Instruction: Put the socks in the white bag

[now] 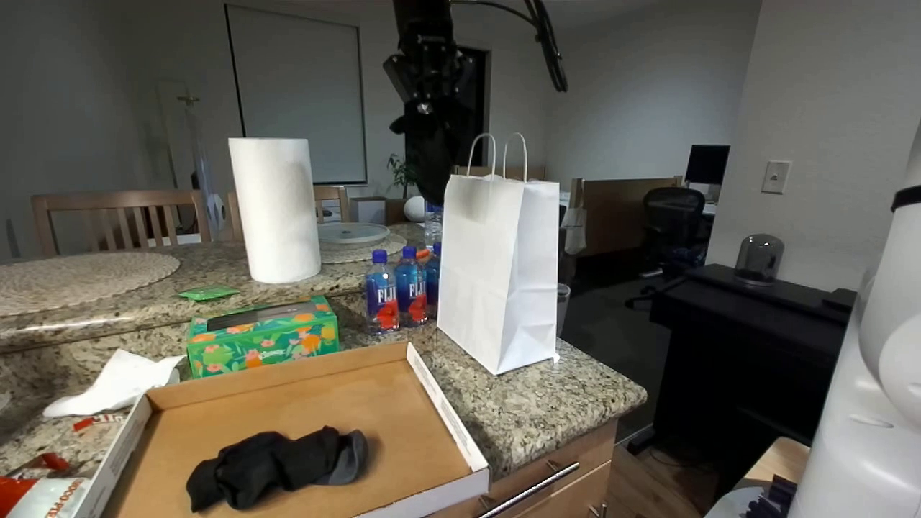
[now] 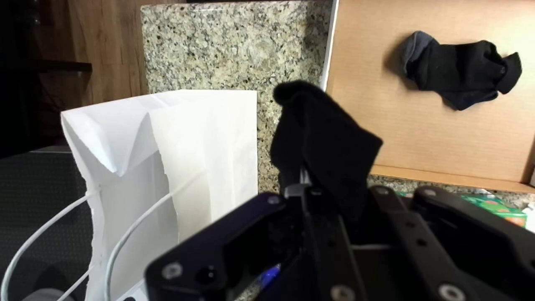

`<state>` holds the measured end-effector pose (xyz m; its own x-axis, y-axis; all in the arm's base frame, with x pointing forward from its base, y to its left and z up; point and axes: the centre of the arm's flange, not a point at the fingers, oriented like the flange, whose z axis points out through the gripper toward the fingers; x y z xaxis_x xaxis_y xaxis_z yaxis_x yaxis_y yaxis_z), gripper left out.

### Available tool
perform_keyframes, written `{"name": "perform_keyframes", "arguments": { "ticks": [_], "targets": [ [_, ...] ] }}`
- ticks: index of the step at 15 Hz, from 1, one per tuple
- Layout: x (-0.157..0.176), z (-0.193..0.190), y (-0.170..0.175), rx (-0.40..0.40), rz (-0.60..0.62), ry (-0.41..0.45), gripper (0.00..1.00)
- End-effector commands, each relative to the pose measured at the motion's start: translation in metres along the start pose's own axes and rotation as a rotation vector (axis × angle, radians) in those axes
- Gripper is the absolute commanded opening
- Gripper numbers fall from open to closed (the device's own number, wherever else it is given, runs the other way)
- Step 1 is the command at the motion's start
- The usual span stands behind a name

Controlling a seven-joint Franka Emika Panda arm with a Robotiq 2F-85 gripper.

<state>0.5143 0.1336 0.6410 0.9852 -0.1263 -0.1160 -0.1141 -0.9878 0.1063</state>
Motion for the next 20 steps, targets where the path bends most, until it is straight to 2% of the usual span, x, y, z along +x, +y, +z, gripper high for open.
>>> {"name": "perform_keyframes", "arguments": {
  "ticks": [1, 4, 8, 13, 20],
  "targets": [
    [0.009, -0.040, 0.027, 0.066, 0.090, 0.049, 0.08],
    [0.016, -0.071, 0.064, 0.157, 0.213, 0.093, 0.08],
    [0.019, -0.093, 0.122, 0.297, 0.377, 0.129, 0.08],
    [0.021, -0.084, 0.179, 0.448, 0.567, 0.119, 0.08],
    [0.027, -0.068, 0.213, 0.548, 0.700, 0.109, 0.08]
  ]
}}
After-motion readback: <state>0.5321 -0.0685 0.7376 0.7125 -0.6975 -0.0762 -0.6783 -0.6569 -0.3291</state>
